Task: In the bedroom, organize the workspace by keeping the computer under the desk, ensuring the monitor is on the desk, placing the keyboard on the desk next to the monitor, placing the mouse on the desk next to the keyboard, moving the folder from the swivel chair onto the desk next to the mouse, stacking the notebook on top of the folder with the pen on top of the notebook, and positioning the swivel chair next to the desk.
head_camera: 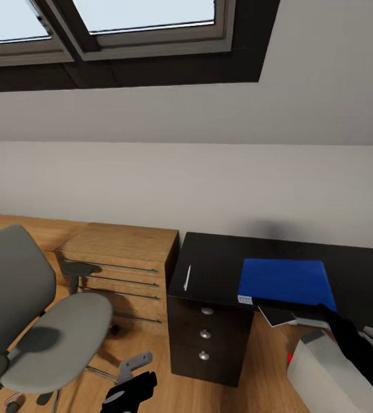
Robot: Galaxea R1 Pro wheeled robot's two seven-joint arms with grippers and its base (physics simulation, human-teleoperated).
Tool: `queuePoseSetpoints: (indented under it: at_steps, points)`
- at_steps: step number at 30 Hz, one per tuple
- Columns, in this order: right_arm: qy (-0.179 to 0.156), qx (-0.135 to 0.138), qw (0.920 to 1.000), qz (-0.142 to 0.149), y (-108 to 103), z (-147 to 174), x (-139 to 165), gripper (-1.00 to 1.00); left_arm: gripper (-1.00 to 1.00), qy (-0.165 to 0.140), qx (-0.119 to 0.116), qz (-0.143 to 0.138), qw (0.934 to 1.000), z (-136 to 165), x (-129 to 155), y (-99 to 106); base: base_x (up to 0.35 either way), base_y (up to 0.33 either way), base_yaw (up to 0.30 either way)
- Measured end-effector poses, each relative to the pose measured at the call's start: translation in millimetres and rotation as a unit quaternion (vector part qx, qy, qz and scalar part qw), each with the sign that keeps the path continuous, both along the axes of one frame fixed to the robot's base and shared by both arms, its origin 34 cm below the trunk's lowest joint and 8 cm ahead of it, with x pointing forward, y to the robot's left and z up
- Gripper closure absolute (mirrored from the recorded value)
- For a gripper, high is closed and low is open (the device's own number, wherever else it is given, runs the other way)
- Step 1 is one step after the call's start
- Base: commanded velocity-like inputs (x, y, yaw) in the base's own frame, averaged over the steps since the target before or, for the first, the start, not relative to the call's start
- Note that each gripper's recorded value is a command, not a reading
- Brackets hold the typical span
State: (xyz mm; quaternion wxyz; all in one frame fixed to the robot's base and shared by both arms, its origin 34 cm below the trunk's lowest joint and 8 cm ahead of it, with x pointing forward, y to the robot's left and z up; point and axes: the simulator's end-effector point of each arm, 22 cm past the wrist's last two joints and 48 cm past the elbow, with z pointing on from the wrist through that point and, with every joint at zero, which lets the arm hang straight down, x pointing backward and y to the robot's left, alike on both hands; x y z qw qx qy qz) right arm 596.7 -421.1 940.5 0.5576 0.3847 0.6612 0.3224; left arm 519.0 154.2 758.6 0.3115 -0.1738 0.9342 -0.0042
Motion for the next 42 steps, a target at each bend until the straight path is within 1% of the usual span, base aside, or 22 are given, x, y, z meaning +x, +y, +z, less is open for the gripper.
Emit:
queuePoseSetpoints:
  at_steps: [2,3,4,6,7,9,10,12,14,15,16,18,20,24,27,42]
  points:
    - [0.0,0.0,1.0,0.0,0.2,-0.3,0.0,1.0,-1.0,0.023,0.028,0.009,0.9993,-22.4,-8.3,19.9,0.0,0.0,-0.267]
    - [0.0,0.0,1.0,0.0,0.2,-0.3,0.0,1.0,-1.0,0.031,0.038,0.012,0.9988,-29.8,-11.6,26.2,0.0,0.0,-0.267]
    - [0.002,0.0,1.0,0.0,0.1,-1.9,-0.1,1.0,-1.0,0.054,0.065,0.012,0.9963,-50.8,-24.1,41.7,0.0,0.0,-0.267]
    - [0.004,0.002,1.0,0.0,0.1,-3.9,-0.4,1.0,-1.0,0.082,0.103,0.0,0.9913,-76.1,-44.4,56.8,0.0,0.0,-0.267]
    - [0.004,0.002,1.0,0.0,0.2,-4.3,-0.4,1.0,-1.0,0.089,0.112,-0.005,0.9897,-82.2,-50.0,59.7,0.0,0.0,-0.267]
    - [0.005,0.003,1.0,0.0,0.3,-5.1,-0.5,1.0,-1.0,0.106,0.143,-0.027,0.9838,-106.3,-70.6,71.7,0.0,0.0,-0.267]
    - [0.005,0.003,1.0,0.0,0.4,-5.1,-0.5,1.0,-1.0,0.106,0.147,-0.031,0.9829,-112.7,-74.5,75.0,0.0,0.0,-0.267]
    - [0.005,0.003,1.0,0.0,0.3,-5.5,-0.5,1.0,-1.0,0.1,0.145,-0.04,0.9836,-129.7,-80.9,81.8,0.0,0.0,-0.267]
    - [0.005,0.003,1.0,0.0,0.2,-5.2,-0.5,1.0,-1.0,0.087,0.12,-0.06,0.9871,-149.5,-83.9,77.4,0.0,0.0,-0.267]
    - [0.005,0.003,1.0,0.0,0.1,-5.3,-0.5,1.0,-1.0,0.091,0.1,-0.079,0.9876,-169.3,-92.7,72.0,0.0,0.0,-0.267]
    - [0.005,0.003,1.0,0.0,0.0,-5.2,-0.5,1.0,-1.0,0.094,0.1,-0.083,0.9871,-175.0,-96.4,72.5,0.0,0.0,-0.267]
    - [0.006,0.003,1.0,-0.001,-0.1,-5.6,-0.6,1.0,-1.0,0.113,0.105,-0.088,0.984,-193.0,-113.1,77.1,0.0,0.0,-0.267]
    - [0.006,0.002,1.0,-0.001,0.0,-6.1,-0.6,1.0,-1.0,0.125,0.109,-0.091,0.9819,-202.3,-124.4,75.5,0.0,0.0,-0.267]
    - [0.009,-0.015,0.9998,-0.009,-4.4,-7.3,-0.7,1.0,-1.0,0.127,0.111,-0.098,0.9808,-206.1,-129.5,69.8,0.0,0.0,-0.267]
    - [0.009,-0.021,0.9997,-0.011,-5.3,-7.7,-0.7,1.0,-1.0,0.125,0.114,-0.103,0.9801,-206.3,-129.2,69.8,0.0,0.0,-0.267]
    - [0.011,-0.023,0.9996,-0.011,-4.6,-8.6,-0.5,1.0,-1.0,0.117,0.115,-0.104,0.9809,-205.2,-126.5,68.1,0.0,0.0,-0.267]
